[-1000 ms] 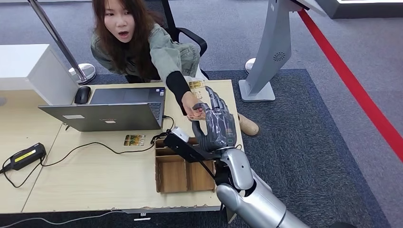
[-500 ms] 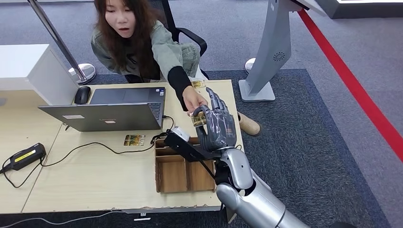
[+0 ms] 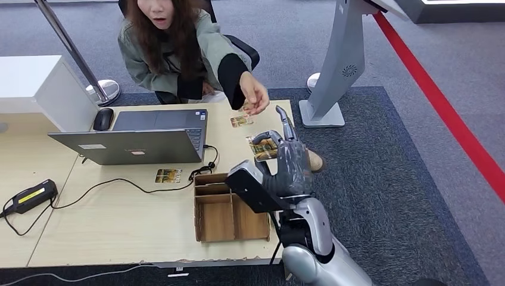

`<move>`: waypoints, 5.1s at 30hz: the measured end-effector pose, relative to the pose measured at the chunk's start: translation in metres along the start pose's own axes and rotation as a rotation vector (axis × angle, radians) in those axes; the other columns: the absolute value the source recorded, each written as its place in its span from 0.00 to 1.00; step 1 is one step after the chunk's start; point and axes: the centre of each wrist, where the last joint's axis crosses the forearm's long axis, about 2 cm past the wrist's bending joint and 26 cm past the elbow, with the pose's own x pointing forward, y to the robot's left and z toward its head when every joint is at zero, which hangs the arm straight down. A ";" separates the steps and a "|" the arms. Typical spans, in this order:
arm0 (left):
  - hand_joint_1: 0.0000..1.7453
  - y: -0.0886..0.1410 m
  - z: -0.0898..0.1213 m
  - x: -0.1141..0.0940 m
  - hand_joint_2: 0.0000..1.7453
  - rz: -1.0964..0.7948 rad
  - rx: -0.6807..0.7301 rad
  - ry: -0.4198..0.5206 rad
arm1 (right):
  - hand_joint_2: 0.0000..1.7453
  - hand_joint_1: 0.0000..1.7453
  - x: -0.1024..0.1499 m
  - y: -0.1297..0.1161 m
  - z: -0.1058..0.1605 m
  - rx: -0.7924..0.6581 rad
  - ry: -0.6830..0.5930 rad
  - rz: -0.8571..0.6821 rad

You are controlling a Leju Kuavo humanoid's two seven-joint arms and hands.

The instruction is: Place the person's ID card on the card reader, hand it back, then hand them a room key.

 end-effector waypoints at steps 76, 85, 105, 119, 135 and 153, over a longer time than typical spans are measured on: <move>0.00 0.003 0.003 -0.009 0.00 0.071 0.005 0.002 | 1.00 1.00 -0.125 0.060 0.162 0.191 0.481 -0.089; 0.00 0.003 0.003 -0.009 0.00 0.072 0.005 0.002 | 1.00 1.00 -0.128 0.064 0.168 0.214 0.493 -0.077; 0.00 0.003 0.004 -0.013 0.00 0.097 0.003 0.003 | 1.00 1.00 -0.091 0.017 0.134 0.018 0.275 -0.003; 0.00 0.003 0.004 -0.012 0.00 0.060 -0.005 0.007 | 1.00 1.00 -0.021 -0.081 0.048 -0.193 -0.070 0.005; 0.00 0.001 0.001 -0.002 0.00 -0.009 -0.012 0.000 | 1.00 1.00 0.016 -0.063 -0.057 -0.134 -0.064 0.030; 0.00 0.000 -0.001 0.005 0.00 -0.029 -0.012 -0.008 | 1.00 1.00 0.022 0.017 -0.064 0.074 0.038 0.031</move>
